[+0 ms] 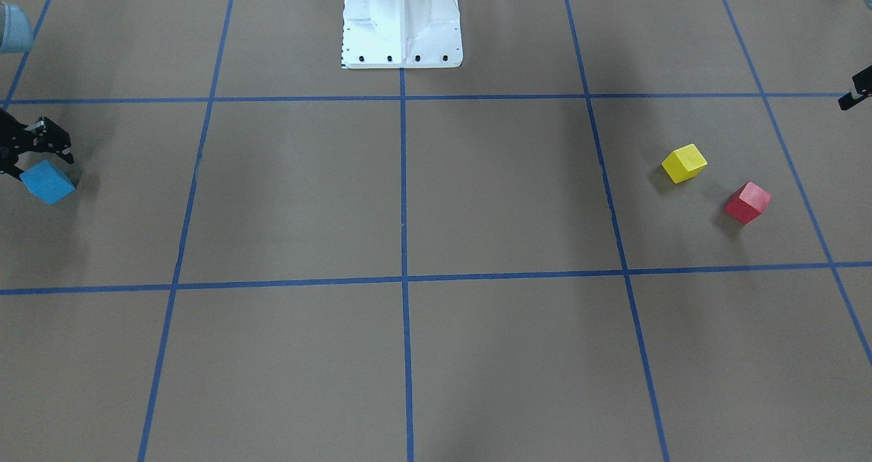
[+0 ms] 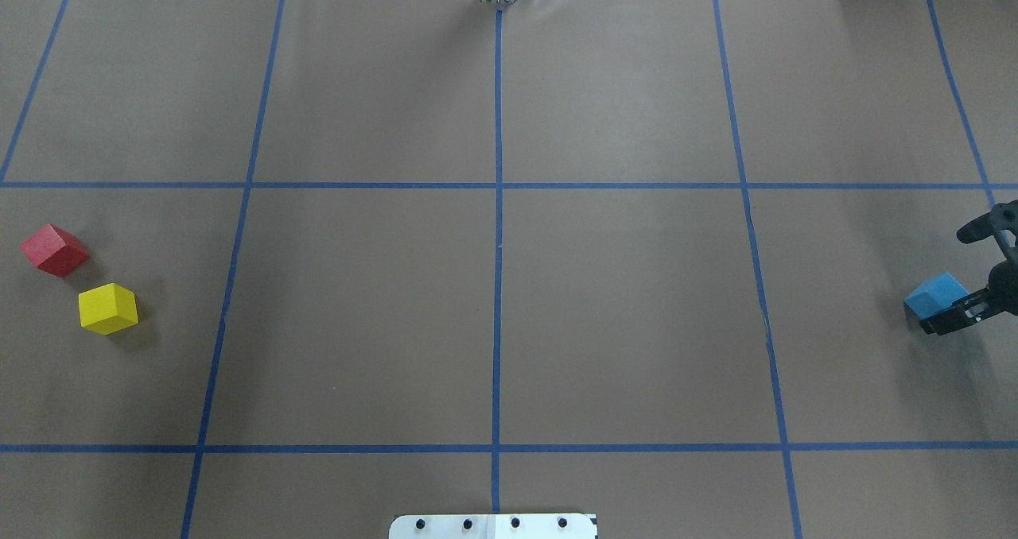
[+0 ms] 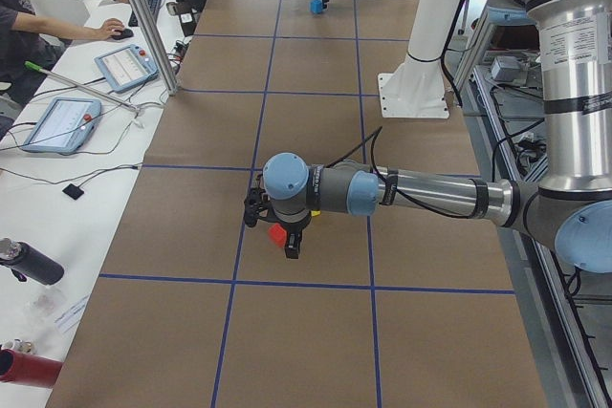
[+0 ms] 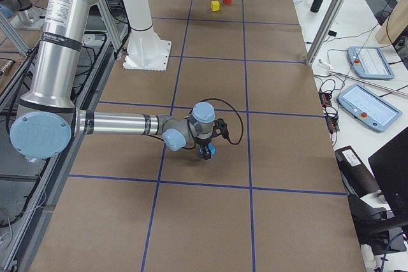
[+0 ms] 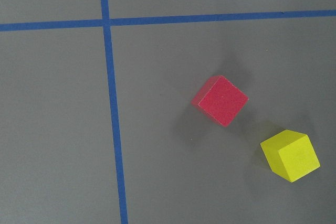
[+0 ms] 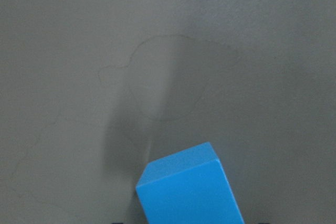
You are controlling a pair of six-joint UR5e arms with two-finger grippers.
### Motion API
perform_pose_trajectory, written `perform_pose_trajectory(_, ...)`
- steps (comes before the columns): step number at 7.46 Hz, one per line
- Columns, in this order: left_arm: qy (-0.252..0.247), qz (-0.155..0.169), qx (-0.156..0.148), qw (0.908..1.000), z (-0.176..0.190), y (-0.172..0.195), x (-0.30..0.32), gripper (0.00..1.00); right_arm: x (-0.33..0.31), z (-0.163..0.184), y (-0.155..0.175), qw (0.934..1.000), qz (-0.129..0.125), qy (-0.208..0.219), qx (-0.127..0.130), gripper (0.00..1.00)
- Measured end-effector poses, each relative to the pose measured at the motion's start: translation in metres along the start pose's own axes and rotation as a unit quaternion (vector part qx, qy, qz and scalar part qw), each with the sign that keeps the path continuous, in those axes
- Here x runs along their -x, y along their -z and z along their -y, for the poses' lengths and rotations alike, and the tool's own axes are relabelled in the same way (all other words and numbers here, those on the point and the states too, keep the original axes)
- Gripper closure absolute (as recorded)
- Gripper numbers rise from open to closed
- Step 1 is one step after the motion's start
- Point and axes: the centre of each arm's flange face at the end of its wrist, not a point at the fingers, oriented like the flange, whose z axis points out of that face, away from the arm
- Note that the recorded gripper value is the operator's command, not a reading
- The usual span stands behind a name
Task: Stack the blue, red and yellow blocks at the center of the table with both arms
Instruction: 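Lower the right gripper onto the blue cube and close on it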
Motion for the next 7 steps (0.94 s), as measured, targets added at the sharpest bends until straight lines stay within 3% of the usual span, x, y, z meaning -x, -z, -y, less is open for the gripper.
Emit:
perform_pose_trajectory(3,0.0,-0.001,0.0,1.0,0.0,0.0,0.0,0.0,-0.007,-0.002,-0.008,0.9961,-0.011,0.087,0.006,0.24)
perform_pose_trajectory(6,0.0,-0.001,0.0,1.0,-0.001,0.0,-0.001,0.0,-0.007,0.006,-0.005,0.9947,-0.012,0.102,-0.001,0.28)
perform_pose_trajectory(7,0.0,-0.001,0.0,1.0,-0.001,0.0,-0.001,0.0,-0.005,0.011,-0.004,0.9945,-0.012,0.104,-0.004,0.36)
